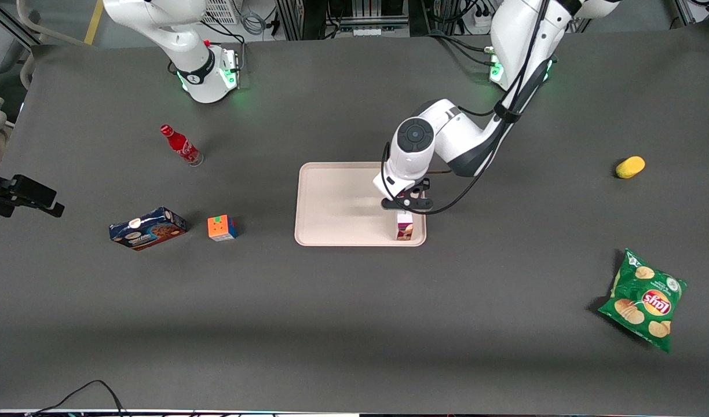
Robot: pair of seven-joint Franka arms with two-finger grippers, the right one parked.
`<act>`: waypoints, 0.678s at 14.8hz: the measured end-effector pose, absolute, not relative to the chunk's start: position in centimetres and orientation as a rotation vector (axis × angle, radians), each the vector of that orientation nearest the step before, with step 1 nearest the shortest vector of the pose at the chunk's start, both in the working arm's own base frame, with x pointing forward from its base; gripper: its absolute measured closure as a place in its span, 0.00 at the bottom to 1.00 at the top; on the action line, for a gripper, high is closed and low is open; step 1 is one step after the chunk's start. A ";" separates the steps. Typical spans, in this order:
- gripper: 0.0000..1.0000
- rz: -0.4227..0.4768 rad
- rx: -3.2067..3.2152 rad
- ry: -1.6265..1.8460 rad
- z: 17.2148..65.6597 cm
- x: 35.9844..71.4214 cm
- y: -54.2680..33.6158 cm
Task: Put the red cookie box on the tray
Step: 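Lower the cookie box onto the tray and open the left gripper, then raise the left gripper away from the cookie box on the tray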
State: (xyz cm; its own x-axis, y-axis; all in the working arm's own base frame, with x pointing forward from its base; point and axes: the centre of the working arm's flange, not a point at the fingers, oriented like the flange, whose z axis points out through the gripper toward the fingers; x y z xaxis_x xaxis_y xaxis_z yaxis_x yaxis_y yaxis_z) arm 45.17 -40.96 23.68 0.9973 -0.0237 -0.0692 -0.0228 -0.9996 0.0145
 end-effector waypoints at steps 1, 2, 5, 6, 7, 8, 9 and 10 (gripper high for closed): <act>0.87 -0.110 3.125 -0.031 23.5 45.1 -41.0; 0.85 -0.108 3.123 -0.027 23.5 45.2 -41.0; 0.59 -0.097 3.117 -0.015 23.5 45.3 -41.0; 0.48 -0.094 3.115 -0.011 23.6 45.4 -41.0; 0.37 -0.090 3.114 -0.006 23.7 45.5 -41.0; 0.27 -0.083 3.112 0.001 23.9 45.7 -41.0; 0.17 -0.066 3.109 0.013 24.3 46.1 -40.8; 0.08 -0.034 3.104 0.032 25.3 46.9 -40.4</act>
State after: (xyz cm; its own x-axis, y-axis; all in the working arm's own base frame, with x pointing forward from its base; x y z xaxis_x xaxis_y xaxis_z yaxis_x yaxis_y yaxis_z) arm 46.94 -40.41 25.30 0.9995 0.0203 -0.0223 0.0211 -0.9991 0.0367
